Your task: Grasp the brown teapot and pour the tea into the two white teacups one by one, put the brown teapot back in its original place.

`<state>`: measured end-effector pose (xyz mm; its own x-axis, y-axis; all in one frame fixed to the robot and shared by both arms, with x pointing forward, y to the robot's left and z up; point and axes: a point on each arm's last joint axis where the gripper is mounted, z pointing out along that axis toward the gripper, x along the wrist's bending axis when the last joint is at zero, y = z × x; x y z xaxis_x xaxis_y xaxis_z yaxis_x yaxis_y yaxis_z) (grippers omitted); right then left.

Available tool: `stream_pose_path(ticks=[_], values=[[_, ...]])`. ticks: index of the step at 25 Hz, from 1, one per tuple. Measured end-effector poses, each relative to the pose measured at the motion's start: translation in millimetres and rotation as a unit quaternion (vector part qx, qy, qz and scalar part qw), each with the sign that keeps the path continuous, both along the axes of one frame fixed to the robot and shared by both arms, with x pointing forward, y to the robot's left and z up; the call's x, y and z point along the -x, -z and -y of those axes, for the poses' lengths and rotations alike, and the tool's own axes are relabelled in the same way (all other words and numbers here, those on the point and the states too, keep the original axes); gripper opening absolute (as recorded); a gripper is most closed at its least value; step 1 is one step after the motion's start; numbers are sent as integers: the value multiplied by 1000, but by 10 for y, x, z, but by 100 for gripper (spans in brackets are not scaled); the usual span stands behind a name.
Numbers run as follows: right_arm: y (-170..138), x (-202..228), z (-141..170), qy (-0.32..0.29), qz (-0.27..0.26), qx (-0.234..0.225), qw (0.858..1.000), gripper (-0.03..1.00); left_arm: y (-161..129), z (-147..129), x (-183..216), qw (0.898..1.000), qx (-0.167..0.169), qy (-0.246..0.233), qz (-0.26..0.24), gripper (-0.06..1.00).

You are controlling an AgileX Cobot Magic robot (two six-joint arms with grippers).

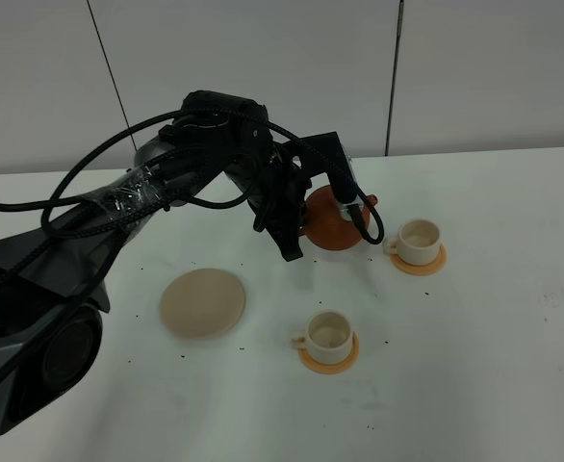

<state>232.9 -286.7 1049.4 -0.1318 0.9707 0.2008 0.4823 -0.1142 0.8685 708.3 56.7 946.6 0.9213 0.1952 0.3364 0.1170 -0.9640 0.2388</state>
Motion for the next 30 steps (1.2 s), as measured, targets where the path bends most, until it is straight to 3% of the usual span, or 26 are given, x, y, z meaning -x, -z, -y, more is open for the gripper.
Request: stream_pose_path(ticks=[6,11,18,30], values=[[0,0,0,0,0,0,1000,24,-9,16,-15,1000,-7,2,16,17],[0,0,-1,0,0,0,1000,24,-38,45,-30,998,-35,17,48,17],[0,0,-2,-1,0,-1,1000,24,-63,108,-34,996,-38,29,72,17],[0,0,-2,-1,0,-1,1000,24,-22,296,-48,985,-53,93,134,17]])
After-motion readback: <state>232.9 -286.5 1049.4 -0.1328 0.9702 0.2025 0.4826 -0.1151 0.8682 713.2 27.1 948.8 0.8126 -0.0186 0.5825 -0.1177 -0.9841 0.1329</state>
